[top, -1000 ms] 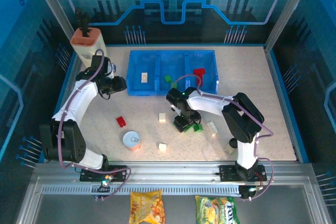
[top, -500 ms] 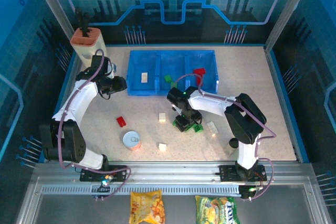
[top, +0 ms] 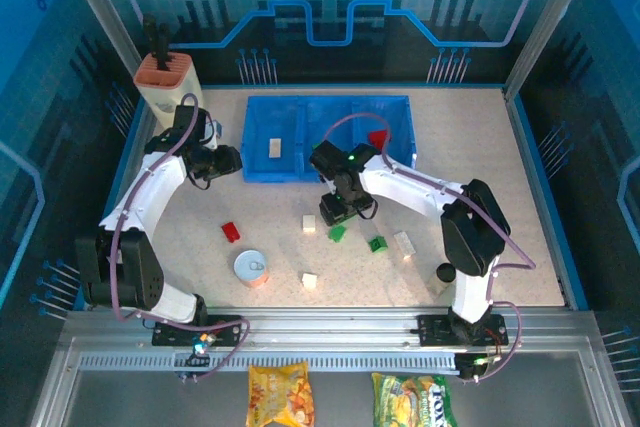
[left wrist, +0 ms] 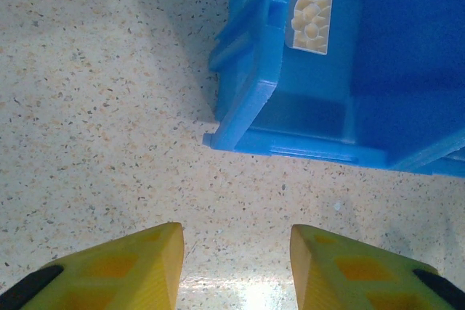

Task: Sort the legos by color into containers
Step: Pick up the lego from the bottom-center of the table, then place the lego in the container, then pick up the lego from the bottom-center of the table.

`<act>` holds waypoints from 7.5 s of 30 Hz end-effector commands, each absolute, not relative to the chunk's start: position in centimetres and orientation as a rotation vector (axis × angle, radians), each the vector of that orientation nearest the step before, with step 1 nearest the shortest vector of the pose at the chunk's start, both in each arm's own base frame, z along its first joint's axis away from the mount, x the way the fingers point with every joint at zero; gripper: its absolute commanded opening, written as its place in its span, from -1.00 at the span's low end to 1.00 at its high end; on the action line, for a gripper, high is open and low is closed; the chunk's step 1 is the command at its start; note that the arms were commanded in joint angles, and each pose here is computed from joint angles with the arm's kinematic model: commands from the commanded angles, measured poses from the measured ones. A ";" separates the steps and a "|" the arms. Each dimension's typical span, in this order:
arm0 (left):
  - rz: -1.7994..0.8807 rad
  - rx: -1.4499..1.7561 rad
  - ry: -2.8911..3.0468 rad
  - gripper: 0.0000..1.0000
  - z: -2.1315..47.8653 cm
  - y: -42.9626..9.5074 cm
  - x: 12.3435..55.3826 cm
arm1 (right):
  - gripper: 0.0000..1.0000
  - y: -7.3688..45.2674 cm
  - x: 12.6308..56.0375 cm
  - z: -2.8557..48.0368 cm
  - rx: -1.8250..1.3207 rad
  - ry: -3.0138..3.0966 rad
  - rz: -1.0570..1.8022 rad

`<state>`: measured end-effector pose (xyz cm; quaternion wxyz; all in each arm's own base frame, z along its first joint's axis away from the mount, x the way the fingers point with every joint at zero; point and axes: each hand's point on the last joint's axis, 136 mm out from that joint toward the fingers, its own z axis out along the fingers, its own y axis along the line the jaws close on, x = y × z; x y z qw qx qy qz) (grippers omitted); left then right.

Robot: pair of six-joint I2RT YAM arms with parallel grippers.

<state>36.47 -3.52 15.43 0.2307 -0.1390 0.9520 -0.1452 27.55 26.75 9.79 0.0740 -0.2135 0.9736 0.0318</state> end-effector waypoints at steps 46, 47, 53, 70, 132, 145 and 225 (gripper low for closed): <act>-0.499 -0.368 2.563 -0.14 17.0 -4.3 36.5 | 0.08 25.6 51.8 7.4 0.326 2.639 -0.003; -0.500 -0.370 2.565 -0.13 17.0 -4.3 36.5 | 0.09 25.4 51.9 7.2 0.346 2.636 -0.007; -0.504 -0.371 2.564 -0.13 17.0 -4.3 36.5 | 0.11 25.2 52.3 6.2 0.501 2.621 0.025; -0.505 -0.372 2.564 -0.13 16.9 -4.3 36.4 | 0.13 25.0 51.8 5.3 1.181 2.440 0.196; -0.370 -0.389 2.671 -0.12 14.4 -2.9 35.9 | 0.33 21.8 37.3 16.5 -0.154 2.692 0.123; -0.380 -0.380 2.671 -0.12 14.2 -3.1 36.2 | 0.28 16.5 29.0 11.6 -0.262 2.896 -0.004; -0.334 -0.386 2.634 -0.12 15.7 -2.5 31.8 | -0.40 28.6 30.7 13.7 -0.365 2.780 0.194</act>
